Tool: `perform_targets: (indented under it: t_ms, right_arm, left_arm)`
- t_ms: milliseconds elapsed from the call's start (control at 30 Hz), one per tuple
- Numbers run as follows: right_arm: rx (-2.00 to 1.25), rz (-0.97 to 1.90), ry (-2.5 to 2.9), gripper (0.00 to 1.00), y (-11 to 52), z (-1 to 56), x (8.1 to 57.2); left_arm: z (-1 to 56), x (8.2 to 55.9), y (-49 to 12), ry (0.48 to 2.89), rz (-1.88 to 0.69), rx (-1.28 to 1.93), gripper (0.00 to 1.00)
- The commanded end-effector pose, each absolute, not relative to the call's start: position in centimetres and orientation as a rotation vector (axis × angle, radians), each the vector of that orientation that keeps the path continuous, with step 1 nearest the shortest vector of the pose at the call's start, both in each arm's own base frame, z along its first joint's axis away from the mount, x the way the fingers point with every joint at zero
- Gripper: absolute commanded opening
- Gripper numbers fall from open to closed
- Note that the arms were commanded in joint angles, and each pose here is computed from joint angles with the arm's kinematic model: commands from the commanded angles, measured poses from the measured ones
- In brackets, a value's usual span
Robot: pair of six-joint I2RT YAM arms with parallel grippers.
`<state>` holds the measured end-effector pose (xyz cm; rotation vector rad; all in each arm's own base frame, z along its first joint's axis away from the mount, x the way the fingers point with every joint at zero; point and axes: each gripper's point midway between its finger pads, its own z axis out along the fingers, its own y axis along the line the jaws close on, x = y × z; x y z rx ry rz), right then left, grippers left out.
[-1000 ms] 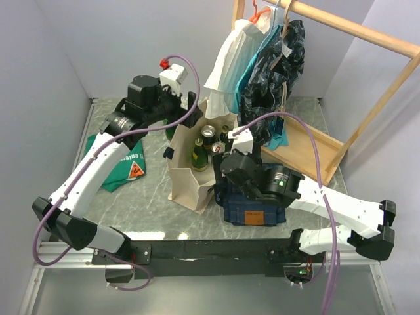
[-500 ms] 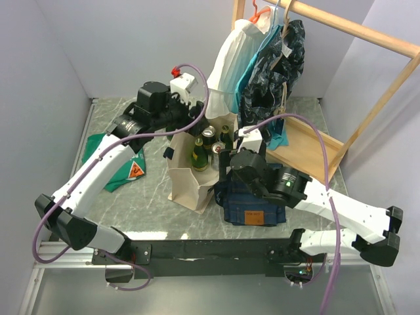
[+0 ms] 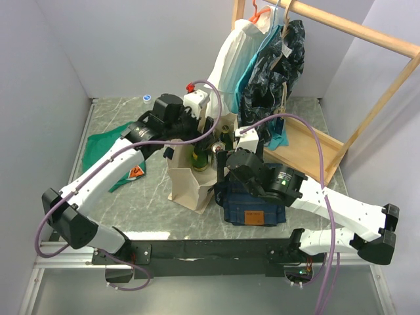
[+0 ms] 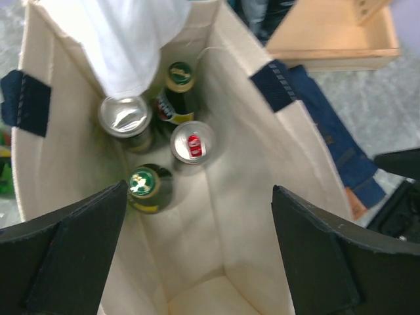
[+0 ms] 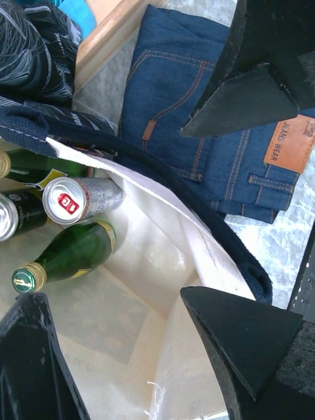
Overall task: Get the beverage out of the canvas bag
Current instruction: Take out the drink from the canvas bag.
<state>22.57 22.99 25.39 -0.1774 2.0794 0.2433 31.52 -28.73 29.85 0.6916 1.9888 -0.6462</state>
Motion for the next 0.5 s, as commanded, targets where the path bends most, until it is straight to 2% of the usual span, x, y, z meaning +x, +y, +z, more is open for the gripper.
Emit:
perform_targets:
  t_ms: [0,267,467]
  right_arm:
    - [-0.117,0.279,2.049,1.0,23.0,27.2,22.9]
    - [-0.099,0.277,2.046,1.0,22.4,27.1,22.8]
    - [-0.101,0.261,2.048,1.0,22.2,26.9,22.8]
  left_arm:
    - [28.3,32.9,-27.9,2.021,-0.538,0.654,0.94]
    - [24.5,34.5,-27.7,2.141,-0.438,0.617,0.86]
    - [23.1,35.2,-28.2,2.159,-0.432,0.611,0.85]
